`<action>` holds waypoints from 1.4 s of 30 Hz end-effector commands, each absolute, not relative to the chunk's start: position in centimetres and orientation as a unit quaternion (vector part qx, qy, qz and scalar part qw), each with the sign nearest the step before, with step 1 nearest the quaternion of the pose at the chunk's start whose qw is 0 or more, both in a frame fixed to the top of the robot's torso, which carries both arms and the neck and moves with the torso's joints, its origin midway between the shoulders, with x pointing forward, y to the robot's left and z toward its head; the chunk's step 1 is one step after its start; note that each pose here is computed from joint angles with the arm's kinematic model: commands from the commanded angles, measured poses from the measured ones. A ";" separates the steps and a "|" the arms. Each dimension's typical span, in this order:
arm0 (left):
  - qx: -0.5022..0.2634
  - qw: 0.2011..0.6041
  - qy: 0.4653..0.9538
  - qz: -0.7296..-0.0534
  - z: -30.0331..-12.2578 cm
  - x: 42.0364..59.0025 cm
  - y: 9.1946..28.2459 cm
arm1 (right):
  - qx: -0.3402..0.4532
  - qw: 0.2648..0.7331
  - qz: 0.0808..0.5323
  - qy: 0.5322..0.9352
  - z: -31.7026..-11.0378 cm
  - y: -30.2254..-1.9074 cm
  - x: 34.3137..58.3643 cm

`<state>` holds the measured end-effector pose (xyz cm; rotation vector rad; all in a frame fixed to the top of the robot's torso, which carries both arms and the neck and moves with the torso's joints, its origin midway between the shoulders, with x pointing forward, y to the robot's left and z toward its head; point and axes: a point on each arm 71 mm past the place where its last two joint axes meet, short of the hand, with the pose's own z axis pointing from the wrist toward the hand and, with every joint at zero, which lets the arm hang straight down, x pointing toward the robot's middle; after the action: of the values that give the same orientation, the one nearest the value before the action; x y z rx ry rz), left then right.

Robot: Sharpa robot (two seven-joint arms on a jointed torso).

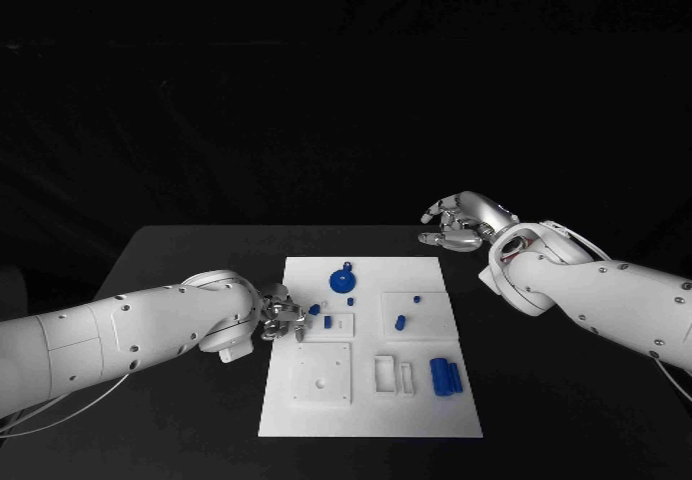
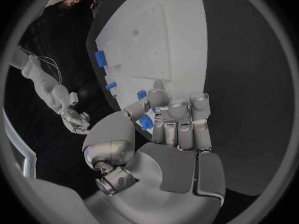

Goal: Assemble the parts on the task board

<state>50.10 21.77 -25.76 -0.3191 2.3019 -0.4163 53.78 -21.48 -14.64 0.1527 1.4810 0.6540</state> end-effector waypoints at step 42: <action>-0.078 0.549 0.780 -0.291 -19.8 52.3 21.4 | 0.059 0.684 0.294 0.665 -14.9 -21.3 53.7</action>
<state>52.04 21.86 -20.60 -0.3164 1.9522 -0.6724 53.77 -21.55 -14.84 0.1533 1.4846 0.6532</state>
